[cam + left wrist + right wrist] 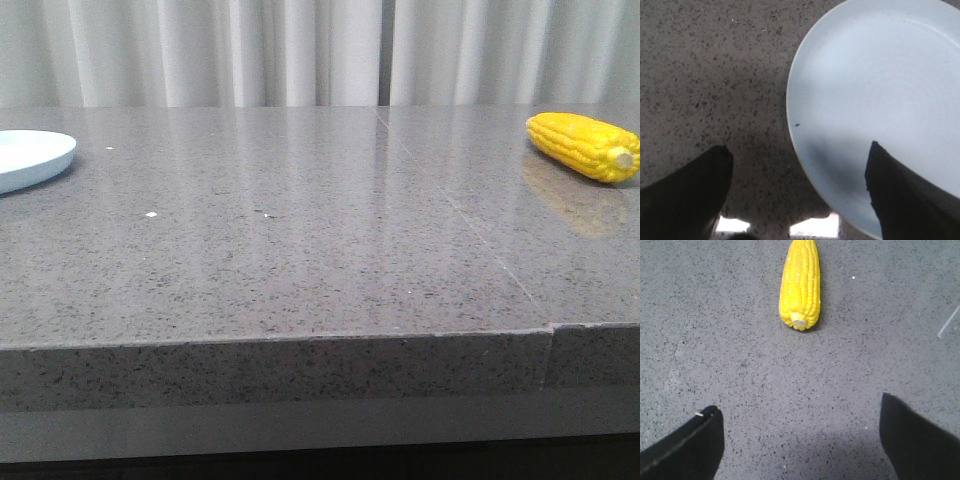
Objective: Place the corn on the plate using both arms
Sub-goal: 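Move the left gripper down to the outer rim of the white plate, then push the white plate with the left gripper toward the table center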
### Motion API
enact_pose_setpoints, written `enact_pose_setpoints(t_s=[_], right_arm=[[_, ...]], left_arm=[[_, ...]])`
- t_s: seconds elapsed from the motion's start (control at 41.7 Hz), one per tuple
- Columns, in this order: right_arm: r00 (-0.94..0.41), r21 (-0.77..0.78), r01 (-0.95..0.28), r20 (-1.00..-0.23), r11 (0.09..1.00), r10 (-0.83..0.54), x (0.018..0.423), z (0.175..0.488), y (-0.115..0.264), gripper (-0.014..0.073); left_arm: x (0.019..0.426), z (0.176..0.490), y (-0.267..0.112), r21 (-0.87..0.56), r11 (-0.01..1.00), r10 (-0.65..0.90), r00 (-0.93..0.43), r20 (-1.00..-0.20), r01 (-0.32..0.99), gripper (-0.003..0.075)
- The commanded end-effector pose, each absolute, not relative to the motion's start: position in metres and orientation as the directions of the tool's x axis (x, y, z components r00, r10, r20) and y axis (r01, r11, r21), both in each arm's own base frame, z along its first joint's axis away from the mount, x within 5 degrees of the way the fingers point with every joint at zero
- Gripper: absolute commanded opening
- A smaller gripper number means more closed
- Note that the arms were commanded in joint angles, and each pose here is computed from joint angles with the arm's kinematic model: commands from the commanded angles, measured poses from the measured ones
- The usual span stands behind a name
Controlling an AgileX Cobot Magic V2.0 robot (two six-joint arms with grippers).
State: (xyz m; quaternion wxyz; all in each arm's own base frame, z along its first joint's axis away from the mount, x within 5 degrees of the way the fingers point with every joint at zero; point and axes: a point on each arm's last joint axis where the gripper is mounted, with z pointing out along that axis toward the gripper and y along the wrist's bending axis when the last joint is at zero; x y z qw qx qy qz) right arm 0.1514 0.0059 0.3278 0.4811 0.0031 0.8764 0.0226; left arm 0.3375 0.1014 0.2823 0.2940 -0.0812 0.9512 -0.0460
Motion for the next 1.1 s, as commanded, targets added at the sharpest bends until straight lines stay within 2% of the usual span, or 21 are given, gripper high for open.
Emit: enact_pose_setpoints(t_s=[0.0,0.168,0.528,0.743,0.839,0.959,1.079], right_arm=[[-0.458,0.035,-0.019,-0.889,0.999,0.023,0.155,0.343,0.005,0.0653],[-0.458,0.035,-0.019,-0.889,0.999,0.023,0.155,0.343,0.005,0.0653],[-0.458,0.035,-0.019,-0.889,0.999,0.023,0.155,0.343,0.005,0.0653],[-0.458,0.035,-0.019,-0.889,0.999,0.023,0.155,0.343,0.005,0.0653],[-0.458,0.035,-0.019,-0.889,0.999,0.023,0.155,0.343,0.005,0.0653],[-0.458,0.035,-0.019,-0.889,0.999,0.023,0.155,0.343,0.005,0.0653],[-0.458,0.035,-0.019,-0.889,0.999,0.023,0.155,0.343,0.005,0.0653]], left_arm=[[0.353,0.299,0.106,-0.141,0.981,-0.192,-0.755,-0.627,-0.132,0.0533],[0.372,0.287,0.112,-0.161,0.978,-0.203,-0.775,-0.599,-0.131,0.0516],[0.390,0.273,0.116,-0.183,0.977,-0.196,-0.803,-0.563,-0.110,0.0306],[0.390,0.266,0.115,-0.191,0.976,-0.192,-0.823,-0.534,-0.104,0.0260],[0.390,0.266,0.115,-0.187,0.978,-0.180,-0.826,-0.534,-0.092,0.0158],[0.390,0.266,0.114,-0.203,0.975,-0.190,-0.825,-0.532,-0.094,-0.0007],[0.389,0.271,0.111,-0.232,0.969,-0.203,-0.818,-0.539,-0.088,-0.0020]])
